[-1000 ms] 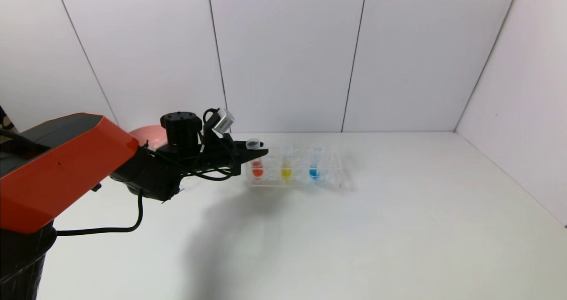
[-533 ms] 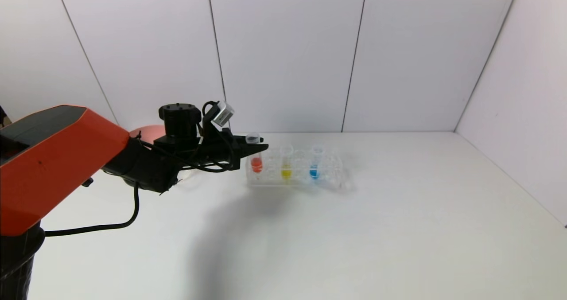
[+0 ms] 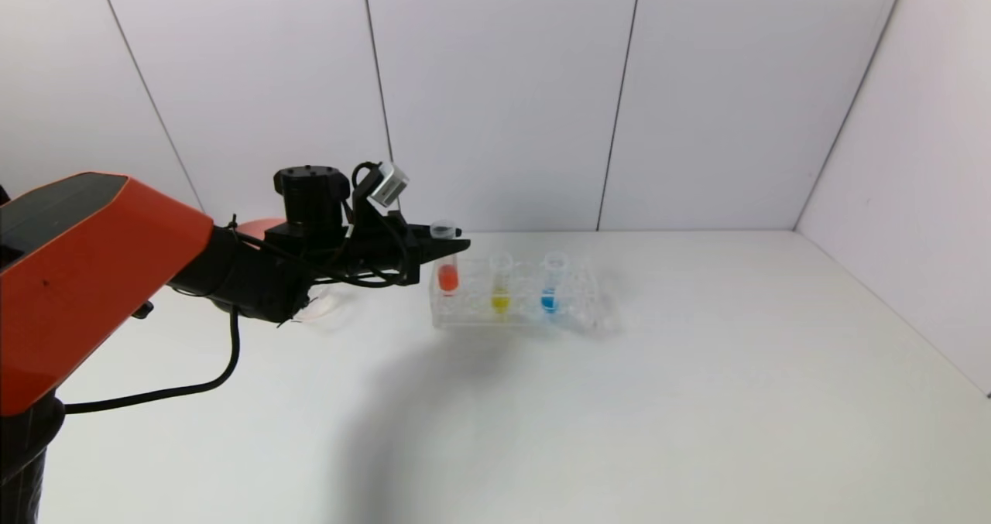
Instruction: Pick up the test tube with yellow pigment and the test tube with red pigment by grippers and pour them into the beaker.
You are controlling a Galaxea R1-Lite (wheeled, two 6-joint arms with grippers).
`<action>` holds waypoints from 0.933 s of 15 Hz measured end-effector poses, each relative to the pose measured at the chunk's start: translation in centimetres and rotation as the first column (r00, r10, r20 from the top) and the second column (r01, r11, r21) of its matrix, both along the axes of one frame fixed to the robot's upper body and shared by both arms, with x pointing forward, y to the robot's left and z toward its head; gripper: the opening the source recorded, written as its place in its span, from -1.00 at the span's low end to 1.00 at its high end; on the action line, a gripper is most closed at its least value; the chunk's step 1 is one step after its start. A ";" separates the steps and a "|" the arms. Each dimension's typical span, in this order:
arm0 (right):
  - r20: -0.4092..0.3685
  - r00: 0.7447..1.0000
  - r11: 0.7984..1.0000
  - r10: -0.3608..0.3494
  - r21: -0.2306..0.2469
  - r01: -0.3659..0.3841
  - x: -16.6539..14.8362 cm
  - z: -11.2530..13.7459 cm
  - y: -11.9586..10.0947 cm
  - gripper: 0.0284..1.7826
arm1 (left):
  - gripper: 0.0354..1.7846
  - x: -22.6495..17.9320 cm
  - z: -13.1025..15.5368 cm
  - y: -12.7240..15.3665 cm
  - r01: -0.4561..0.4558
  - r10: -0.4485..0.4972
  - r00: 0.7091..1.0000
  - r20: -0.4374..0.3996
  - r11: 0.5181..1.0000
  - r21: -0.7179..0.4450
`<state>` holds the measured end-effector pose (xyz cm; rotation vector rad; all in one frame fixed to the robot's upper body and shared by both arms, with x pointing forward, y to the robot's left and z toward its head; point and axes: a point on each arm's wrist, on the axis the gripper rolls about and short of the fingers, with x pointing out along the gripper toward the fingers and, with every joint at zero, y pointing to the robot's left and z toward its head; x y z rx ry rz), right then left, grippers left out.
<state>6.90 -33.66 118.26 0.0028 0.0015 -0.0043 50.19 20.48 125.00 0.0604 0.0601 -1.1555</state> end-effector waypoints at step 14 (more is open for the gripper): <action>0.000 1.000 1.000 0.000 0.000 0.000 0.0 0.0 0.0 -0.91 | -0.50 -0.2 2.5 0.2 -0.004 0.004 0.999 0.035 1.000 -0.009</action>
